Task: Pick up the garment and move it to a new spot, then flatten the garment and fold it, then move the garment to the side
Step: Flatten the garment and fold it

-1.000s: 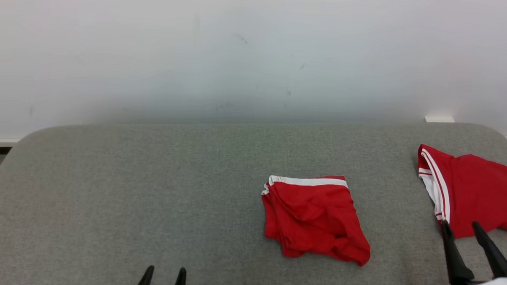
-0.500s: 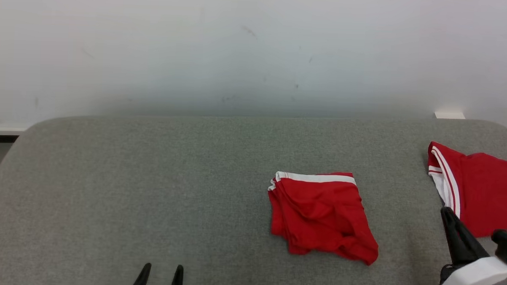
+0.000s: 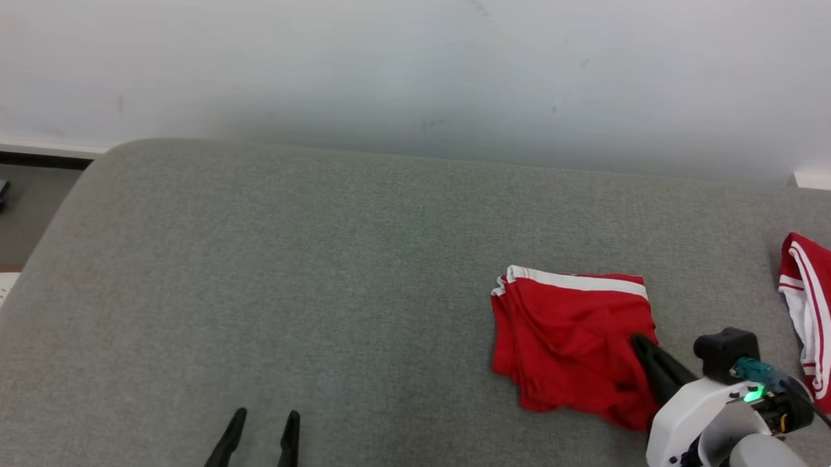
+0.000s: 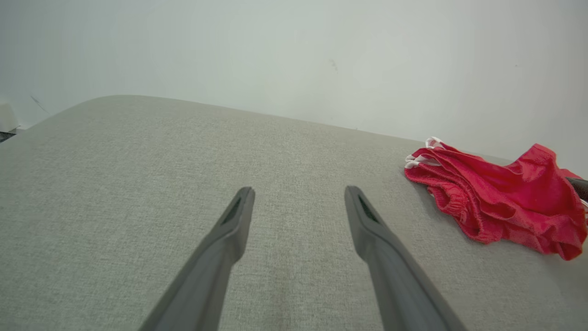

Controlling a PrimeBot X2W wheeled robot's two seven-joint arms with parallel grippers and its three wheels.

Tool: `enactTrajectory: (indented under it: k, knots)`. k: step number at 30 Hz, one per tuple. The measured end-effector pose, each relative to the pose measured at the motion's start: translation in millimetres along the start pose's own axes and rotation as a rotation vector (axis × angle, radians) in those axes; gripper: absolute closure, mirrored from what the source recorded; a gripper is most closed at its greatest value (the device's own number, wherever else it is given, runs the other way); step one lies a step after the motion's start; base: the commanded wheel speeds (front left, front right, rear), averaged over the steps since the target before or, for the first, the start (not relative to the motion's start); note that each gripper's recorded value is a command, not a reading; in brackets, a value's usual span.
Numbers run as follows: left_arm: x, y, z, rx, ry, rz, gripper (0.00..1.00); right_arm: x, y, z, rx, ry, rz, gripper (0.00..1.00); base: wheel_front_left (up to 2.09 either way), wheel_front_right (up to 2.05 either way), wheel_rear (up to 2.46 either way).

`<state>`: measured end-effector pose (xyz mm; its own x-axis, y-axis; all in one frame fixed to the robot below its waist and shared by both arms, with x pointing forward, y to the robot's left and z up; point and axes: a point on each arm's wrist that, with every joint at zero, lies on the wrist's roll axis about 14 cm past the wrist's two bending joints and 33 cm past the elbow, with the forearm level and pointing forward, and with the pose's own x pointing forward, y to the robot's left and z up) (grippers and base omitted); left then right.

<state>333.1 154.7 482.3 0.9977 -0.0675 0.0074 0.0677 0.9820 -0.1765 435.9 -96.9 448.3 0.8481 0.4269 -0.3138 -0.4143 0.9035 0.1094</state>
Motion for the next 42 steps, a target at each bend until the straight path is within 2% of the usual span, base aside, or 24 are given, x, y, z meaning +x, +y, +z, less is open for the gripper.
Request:
enactTrajectory:
  k: [5, 12, 18, 22, 27, 29, 30, 31, 39, 42]
  knots:
    - [-3.8, 8.0, 2.1, -0.001, -0.006, 0.032, 0.00, 6.8, 39.8, -8.5, 0.004, 0.015, 0.116, 1.00, 0.00, 0.00, 0.00]
    - [-4.3, 11.8, 7.3, 0.003, -0.023, 0.044, 0.00, -9.6, 85.2, -34.5, -0.012, 0.093, 0.259, 1.00, 0.00, 0.00, 0.00]
    - [-3.4, 8.8, 7.9, 0.001, -0.026, 0.035, 0.00, -17.9, 92.2, -49.5, -0.007, 0.128, 0.263, 1.00, 0.00, 0.00, 0.00]
    - [-2.5, 8.0, 10.5, 0.006, -0.035, 0.027, 0.00, -18.5, 97.0, -34.7, 0.031, 0.047, 0.257, 1.00, 0.00, 0.00, 0.00]
    - [-5.9, 10.7, 13.7, 0.013, -0.046, 0.033, 0.00, -25.5, 74.2, 1.8, 0.089, -0.119, 0.189, 1.00, 0.00, 0.00, 0.00]
    - [-5.6, 10.7, 15.7, 0.015, -0.052, 0.033, 0.00, -33.2, 54.3, 12.3, 0.107, -0.177, 0.137, 0.60, 0.00, 0.00, 0.00]
    - [-5.9, 10.6, 15.9, 0.016, -0.053, 0.032, 0.00, -38.0, 41.5, 16.5, 0.117, -0.204, 0.103, 0.21, 0.00, 0.00, 0.00]
    - [-6.5, 10.2, 15.1, 0.016, -0.050, 0.031, 0.00, -43.7, 27.7, 19.9, 0.115, -0.227, 0.067, 0.00, 0.00, 0.00, 0.00]
    - [-7.0, -0.8, 9.6, 0.020, -0.032, -0.008, 0.00, -99.4, -59.0, 44.5, 0.107, -0.400, -0.201, 0.00, 0.00, 0.00, 0.00]
    - [-7.7, -3.5, 8.7, 0.019, -0.030, -0.015, 0.00, -116.3, -66.1, 40.5, 0.102, -0.428, -0.258, 0.00, 0.00, 0.00, 0.00]
